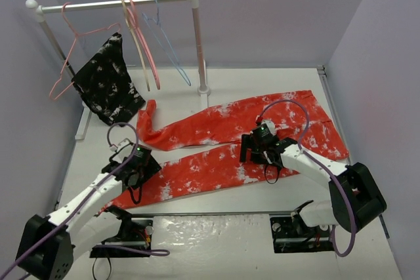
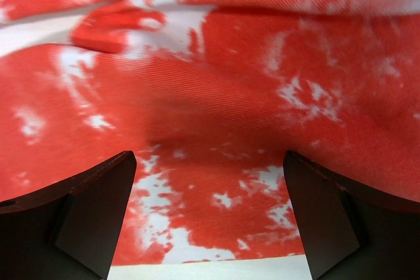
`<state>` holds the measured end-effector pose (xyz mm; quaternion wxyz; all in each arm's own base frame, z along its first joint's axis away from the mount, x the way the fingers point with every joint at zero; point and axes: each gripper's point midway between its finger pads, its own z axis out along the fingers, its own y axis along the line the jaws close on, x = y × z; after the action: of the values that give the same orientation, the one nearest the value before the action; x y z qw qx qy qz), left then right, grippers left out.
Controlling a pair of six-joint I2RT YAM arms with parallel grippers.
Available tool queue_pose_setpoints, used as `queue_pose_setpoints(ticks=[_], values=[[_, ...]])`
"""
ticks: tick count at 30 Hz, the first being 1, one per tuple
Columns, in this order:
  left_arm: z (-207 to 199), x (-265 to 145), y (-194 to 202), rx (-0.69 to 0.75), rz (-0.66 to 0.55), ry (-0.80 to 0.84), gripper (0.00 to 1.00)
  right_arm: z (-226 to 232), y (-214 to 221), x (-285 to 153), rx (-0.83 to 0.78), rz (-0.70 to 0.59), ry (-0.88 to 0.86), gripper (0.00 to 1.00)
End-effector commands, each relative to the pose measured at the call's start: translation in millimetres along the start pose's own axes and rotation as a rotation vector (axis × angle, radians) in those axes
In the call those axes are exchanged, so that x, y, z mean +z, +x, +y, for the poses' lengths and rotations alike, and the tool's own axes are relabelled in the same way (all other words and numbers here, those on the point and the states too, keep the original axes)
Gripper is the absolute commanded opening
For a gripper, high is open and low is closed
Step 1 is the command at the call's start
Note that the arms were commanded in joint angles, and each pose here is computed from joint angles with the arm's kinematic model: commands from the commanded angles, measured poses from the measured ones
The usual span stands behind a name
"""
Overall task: Place the trousers on the hanger
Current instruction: Fold the trousers
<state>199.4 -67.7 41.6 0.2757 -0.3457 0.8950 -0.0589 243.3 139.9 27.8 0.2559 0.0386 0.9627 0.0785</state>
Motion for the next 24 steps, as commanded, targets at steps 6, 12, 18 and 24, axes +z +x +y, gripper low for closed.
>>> queue_pose_setpoints(ticks=[6, 12, 18, 24], values=[[-33, 50, 12, -0.046, -0.055, -0.016, 0.68, -52, 22, 8, 0.253, 0.037, 0.124, 0.95], [-64, 61, -24, 0.057, -0.112, 0.034, 0.68, -56, 15, 0, 0.297, 0.016, 0.150, 0.95], [-82, 12, -81, 0.048, -0.234, 0.139, 0.68, -22, -45, -37, 0.168, -0.162, 0.009, 0.96], [-81, -18, -145, 0.039, -0.374, 0.205, 0.68, -3, -80, -68, 0.081, -0.276, -0.065, 0.96]])
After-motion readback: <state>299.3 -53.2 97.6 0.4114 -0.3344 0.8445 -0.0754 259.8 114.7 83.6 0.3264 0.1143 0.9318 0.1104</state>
